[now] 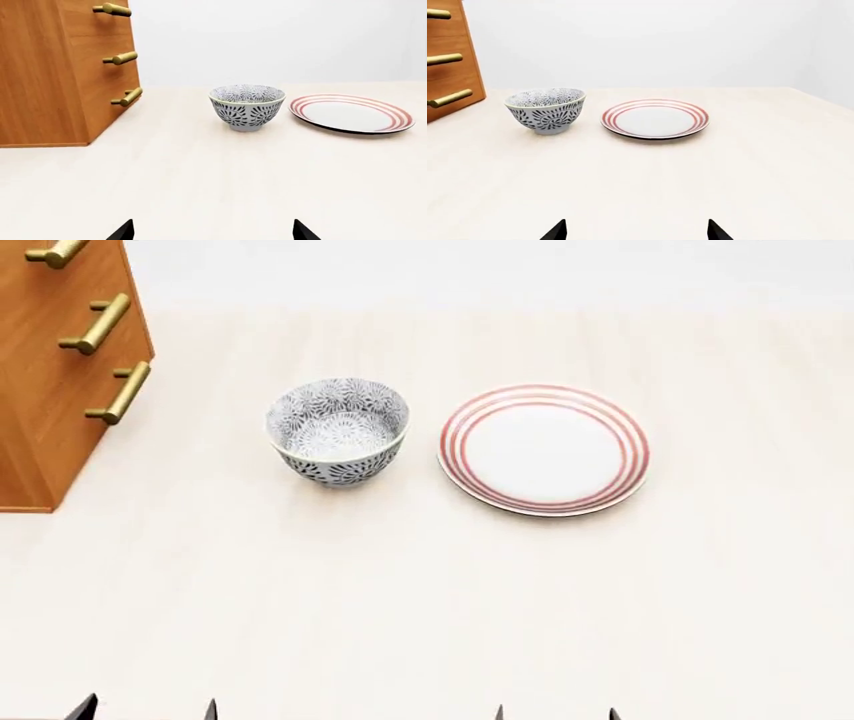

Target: Open the top drawer of the cabinet.

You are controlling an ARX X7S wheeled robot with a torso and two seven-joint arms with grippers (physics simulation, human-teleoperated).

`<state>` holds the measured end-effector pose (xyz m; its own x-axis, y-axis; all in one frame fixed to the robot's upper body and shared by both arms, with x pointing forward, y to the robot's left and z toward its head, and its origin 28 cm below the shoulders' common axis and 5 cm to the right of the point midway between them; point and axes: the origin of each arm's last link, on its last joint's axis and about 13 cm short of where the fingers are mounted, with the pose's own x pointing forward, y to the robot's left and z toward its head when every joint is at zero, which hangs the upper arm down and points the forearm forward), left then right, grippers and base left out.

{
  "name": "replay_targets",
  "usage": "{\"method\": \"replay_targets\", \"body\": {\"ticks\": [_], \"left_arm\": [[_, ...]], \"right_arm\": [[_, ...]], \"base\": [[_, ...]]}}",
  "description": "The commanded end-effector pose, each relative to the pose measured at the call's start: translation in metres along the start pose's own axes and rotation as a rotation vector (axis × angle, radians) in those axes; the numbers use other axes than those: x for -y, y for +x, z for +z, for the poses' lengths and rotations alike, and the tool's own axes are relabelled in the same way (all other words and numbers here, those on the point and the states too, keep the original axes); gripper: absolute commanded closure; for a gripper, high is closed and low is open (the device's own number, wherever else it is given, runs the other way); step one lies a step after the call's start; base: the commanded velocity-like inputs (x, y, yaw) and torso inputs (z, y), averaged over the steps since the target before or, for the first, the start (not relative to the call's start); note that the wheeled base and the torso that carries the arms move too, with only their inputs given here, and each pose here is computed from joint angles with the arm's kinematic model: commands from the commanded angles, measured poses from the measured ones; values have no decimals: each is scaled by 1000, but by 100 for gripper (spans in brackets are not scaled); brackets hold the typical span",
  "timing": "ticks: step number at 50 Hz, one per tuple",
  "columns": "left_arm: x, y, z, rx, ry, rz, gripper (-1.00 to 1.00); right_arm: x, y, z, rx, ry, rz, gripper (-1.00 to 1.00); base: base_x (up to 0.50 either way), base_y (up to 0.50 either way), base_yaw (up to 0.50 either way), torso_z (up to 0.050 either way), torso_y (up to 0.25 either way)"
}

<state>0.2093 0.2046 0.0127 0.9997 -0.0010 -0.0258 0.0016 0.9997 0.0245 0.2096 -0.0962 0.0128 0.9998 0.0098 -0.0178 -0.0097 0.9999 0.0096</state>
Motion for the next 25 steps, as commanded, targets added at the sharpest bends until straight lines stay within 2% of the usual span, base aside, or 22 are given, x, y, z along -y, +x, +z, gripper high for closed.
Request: {"method": "replay_targets", "body": {"ticks": [1, 12, 16, 25], "left_arm": [[0, 0, 0, 11, -2, -6, -100], [1, 1, 1, 21, 7, -14, -100], [1, 1, 1, 23, 0, -13, -100], [1, 1, 1, 20, -3, -13, -100]], "right_arm": [[0, 0, -1, 7, 0, 2, -100], [0, 1, 0, 9, 7, 3, -100], [0, 0, 1, 33, 36, 19, -100], [1, 1, 2, 30, 41, 17, -100]], "base": [[0, 0, 0, 50, 0], [0, 0, 0, 50, 0], [250, 0, 0, 2, 0], [500, -58, 0, 0, 0]]}}
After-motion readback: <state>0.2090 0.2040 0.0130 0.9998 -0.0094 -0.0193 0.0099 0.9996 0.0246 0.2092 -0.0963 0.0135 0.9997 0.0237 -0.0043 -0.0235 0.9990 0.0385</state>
